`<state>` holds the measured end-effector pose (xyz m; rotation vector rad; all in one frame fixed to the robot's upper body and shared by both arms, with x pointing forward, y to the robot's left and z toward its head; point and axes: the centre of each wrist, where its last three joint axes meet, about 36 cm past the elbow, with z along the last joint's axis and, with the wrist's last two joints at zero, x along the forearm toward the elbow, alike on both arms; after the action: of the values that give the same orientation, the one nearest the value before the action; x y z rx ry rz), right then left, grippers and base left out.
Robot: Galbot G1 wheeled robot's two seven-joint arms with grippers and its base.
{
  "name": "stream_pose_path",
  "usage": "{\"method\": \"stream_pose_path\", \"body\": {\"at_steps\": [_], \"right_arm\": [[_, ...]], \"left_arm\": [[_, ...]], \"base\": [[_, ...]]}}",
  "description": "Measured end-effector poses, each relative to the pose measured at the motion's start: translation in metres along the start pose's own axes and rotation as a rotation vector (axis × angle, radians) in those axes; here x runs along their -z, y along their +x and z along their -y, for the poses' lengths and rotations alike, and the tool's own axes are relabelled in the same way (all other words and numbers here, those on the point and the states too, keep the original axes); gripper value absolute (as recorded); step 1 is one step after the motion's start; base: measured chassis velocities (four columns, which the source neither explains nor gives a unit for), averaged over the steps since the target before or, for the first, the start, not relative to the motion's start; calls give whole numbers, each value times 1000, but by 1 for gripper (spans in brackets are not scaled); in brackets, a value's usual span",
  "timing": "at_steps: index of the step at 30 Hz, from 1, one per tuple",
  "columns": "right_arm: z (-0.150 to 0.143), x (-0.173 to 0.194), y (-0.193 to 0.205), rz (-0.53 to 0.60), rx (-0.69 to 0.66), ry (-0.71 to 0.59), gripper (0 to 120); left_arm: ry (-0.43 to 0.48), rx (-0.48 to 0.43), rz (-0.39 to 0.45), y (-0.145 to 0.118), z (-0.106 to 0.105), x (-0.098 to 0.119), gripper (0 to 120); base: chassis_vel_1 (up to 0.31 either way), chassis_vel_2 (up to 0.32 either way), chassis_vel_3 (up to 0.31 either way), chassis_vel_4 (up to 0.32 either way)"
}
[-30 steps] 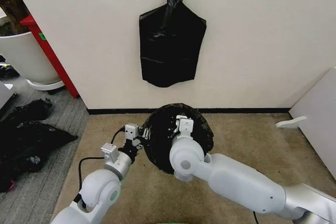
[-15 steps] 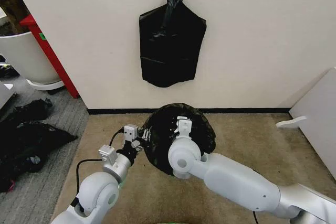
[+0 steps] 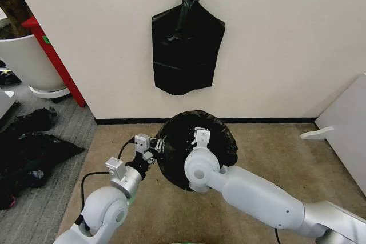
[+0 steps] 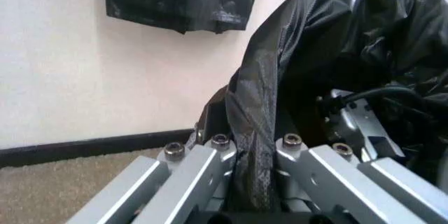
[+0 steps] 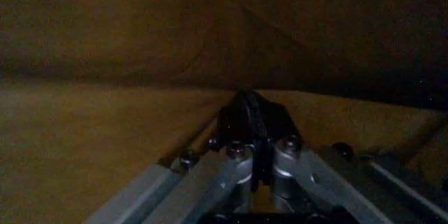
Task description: Place the garbage bag over the trash bin.
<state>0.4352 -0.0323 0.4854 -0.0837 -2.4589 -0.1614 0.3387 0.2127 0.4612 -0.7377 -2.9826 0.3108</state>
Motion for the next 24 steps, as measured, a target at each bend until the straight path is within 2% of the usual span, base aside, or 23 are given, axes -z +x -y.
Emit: {"method": "stream_pose_path", "body": {"at_steps": [8, 18, 24], "right_arm": [[2, 1, -3, -8, -8, -8, 0], [-1, 3, 27, 2, 64, 8, 0], [-3, 4, 40, -2, 107, 13, 0]], "left_arm": [[-6, -17, 6, 3, 1, 5, 3], [3, 60, -48, -9, -14, -13, 3], [26, 95, -73, -15, -16, -20, 3]], "base": [[0, 0, 0, 0], [0, 0, 0, 0], [0, 0, 0, 0]]}}
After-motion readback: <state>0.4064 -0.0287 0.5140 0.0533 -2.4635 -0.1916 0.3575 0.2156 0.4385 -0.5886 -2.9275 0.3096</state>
